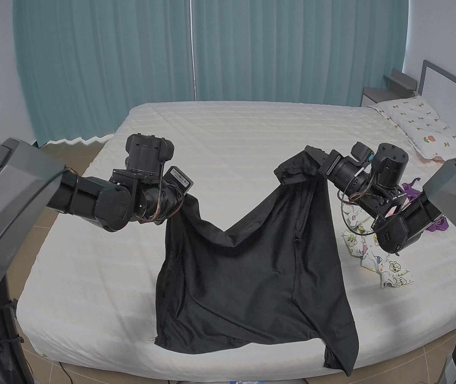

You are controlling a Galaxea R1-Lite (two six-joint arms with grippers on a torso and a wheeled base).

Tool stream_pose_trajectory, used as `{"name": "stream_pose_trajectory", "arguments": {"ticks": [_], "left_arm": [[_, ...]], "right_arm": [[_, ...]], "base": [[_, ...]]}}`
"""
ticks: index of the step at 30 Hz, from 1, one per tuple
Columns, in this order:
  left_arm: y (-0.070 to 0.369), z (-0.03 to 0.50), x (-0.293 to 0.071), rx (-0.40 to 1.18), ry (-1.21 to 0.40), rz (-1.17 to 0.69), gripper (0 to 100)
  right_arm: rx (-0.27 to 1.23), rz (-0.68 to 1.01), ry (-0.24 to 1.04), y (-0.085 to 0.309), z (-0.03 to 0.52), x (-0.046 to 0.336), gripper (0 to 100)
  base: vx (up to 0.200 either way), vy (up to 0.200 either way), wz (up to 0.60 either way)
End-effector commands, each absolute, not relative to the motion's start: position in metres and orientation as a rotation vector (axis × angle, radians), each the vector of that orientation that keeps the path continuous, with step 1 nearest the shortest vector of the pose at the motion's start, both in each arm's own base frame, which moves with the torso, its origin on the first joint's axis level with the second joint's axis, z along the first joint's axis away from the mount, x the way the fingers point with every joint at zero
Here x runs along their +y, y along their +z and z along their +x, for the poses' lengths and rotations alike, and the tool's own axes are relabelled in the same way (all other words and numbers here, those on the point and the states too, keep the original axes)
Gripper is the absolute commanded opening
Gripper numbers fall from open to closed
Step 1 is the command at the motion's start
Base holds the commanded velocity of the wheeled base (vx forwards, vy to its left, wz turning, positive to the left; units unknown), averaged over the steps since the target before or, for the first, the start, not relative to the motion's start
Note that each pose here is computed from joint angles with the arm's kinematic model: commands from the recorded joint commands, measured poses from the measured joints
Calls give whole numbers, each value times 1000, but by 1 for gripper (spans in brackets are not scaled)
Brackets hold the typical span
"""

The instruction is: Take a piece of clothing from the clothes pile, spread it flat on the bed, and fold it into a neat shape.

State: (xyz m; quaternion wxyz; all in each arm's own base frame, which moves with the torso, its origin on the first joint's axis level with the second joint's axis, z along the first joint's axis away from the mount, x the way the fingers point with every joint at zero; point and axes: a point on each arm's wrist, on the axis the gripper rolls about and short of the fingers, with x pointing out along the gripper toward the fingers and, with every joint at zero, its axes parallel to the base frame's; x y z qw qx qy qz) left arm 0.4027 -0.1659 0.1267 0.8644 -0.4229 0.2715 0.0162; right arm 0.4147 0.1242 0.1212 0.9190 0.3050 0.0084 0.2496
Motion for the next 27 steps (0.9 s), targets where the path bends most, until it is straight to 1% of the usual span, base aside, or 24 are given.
{"name": "stream_pose_trajectory", "arguments": {"ticks": [1,3,4,5,6,9,12,14,15,16,18,20,23,24,25,26,27], "left_arm": [[87,432,-163,592,97,-873,100],[83,435,-160,591,111,-872,100],[73,445,-155,580,145,-870,100],[73,445,-155,580,145,-870,100],[66,451,-150,569,174,-867,100],[61,457,-143,557,206,-864,100],[59,458,-134,559,228,-864,100],[58,459,-130,559,237,-864,100],[56,455,-123,576,257,-864,100],[55,451,-121,591,261,-866,100],[59,439,-118,622,247,-869,100],[65,426,-114,663,214,-883,100],[83,409,-99,688,169,-923,100],[93,401,-90,698,148,-956,100],[95,399,-89,699,143,-964,100],[110,387,-76,702,119,-1025,100],[114,385,-72,698,118,-1043,100]], "right_arm": [[88,625,424,69,445,122,100],[107,623,405,62,448,122,100],[146,613,343,44,459,119,100],[146,613,343,44,459,119,100],[151,607,272,34,469,114,100],[187,580,175,17,478,110,100],[219,540,141,12,479,98,100],[204,524,123,14,481,92,100],[166,463,103,15,485,83,100],[154,448,108,15,484,83,100],[169,426,114,10,480,83,100],[159,438,120,18,478,84,100],[110,486,127,46,480,80,100],[73,545,121,61,484,77,100],[67,561,118,64,486,76,100],[45,644,110,83,486,75,100],[53,651,104,85,484,75,100]], "base": [[0,0,0],[0,0,0],[0,0,0],[0,0,0],[0,0,0],[0,0,0],[0,0,0],[0,0,0],[0,0,0],[0,0,0],[0,0,0],[0,0,0],[0,0,0],[0,0,0],[0,0,0],[0,0,0],[0,0,0]]}}
